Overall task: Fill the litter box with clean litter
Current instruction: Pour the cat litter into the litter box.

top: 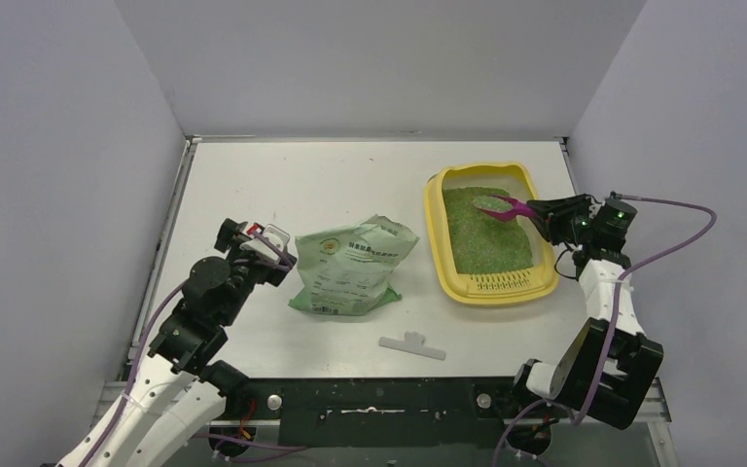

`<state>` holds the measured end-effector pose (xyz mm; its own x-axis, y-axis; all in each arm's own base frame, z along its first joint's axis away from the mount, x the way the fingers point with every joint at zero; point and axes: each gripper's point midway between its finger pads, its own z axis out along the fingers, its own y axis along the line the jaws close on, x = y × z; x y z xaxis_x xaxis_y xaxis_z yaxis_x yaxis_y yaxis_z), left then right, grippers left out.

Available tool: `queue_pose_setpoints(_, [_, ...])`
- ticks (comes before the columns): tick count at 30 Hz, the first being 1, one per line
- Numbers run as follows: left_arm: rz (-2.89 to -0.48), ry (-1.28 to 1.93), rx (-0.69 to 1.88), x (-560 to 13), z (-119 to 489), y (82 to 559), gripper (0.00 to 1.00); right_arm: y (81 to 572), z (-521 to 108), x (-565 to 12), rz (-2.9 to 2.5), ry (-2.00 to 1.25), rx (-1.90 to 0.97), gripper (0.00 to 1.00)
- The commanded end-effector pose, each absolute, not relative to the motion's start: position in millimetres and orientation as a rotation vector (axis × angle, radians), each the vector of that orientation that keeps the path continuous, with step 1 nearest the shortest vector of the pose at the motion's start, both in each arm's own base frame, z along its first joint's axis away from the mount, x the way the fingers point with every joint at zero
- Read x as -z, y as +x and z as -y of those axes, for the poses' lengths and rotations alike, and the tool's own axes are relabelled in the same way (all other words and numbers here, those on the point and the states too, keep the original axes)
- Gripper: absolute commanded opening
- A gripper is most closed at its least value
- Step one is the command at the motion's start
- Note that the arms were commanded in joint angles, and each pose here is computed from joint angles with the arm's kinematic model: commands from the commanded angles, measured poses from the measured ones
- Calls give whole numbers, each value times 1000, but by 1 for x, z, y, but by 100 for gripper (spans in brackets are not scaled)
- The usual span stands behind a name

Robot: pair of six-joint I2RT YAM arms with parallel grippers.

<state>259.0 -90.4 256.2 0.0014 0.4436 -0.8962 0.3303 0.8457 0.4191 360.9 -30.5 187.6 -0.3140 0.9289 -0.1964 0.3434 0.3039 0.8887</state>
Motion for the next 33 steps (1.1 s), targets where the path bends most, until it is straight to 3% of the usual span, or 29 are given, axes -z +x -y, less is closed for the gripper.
queue_pose_setpoints(1, [-1534, 554, -114, -274, 85, 262, 84, 402, 43, -224, -1686, 1052, -879, 0])
queue_pose_setpoints(16, [-1528, 516, -112, -259, 80, 259, 84, 444, 40, -235, -1619, 1128, -779, 0])
queue_pose_setpoints(33, [-1527, 532, -96, -258, 83, 259, 84, 425, 62, -235, -1577, 1209, -583, 0])
